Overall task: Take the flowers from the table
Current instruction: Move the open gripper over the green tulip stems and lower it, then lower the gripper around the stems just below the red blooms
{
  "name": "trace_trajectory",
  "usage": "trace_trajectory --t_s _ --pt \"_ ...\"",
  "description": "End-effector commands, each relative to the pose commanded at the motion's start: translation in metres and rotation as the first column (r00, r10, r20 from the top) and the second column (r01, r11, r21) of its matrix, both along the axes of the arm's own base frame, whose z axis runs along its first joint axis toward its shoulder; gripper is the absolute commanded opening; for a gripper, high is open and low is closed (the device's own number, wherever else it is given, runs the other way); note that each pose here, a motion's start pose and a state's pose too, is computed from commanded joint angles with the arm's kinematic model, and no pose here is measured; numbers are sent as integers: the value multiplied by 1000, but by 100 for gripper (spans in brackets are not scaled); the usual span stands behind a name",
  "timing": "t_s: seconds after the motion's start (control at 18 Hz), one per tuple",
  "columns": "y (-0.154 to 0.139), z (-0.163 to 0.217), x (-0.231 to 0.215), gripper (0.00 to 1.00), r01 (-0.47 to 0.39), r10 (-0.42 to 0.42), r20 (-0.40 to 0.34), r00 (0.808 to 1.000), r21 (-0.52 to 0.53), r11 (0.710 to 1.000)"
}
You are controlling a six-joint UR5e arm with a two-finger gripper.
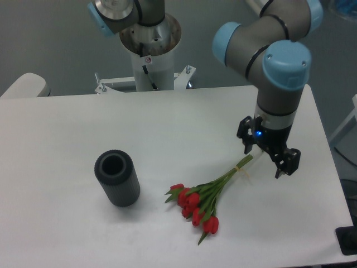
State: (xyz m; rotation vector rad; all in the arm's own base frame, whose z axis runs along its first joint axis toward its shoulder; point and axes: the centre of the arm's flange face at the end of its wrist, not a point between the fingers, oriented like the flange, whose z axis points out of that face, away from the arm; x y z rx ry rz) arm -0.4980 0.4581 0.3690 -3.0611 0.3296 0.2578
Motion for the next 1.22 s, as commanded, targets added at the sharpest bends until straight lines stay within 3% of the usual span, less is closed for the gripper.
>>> trace_trajectory --t_s 0.17,0.33,0.61,0.83,1.0,1.22 --pt "13 -38 16 100 -89 89 -26 996 8 996" --pt "12 -69 27 100 -81 81 -14 997 4 997" --pt "16 -89 21 100 50 -50 -7 999 -27 998" --pt "14 -105 19 100 163 -162 19 987 -59 985" --pt "22 -123 28 100 157 -154 43 987 -77 985" --pt "27 -129 36 100 52 -48 57 997 -64 997"
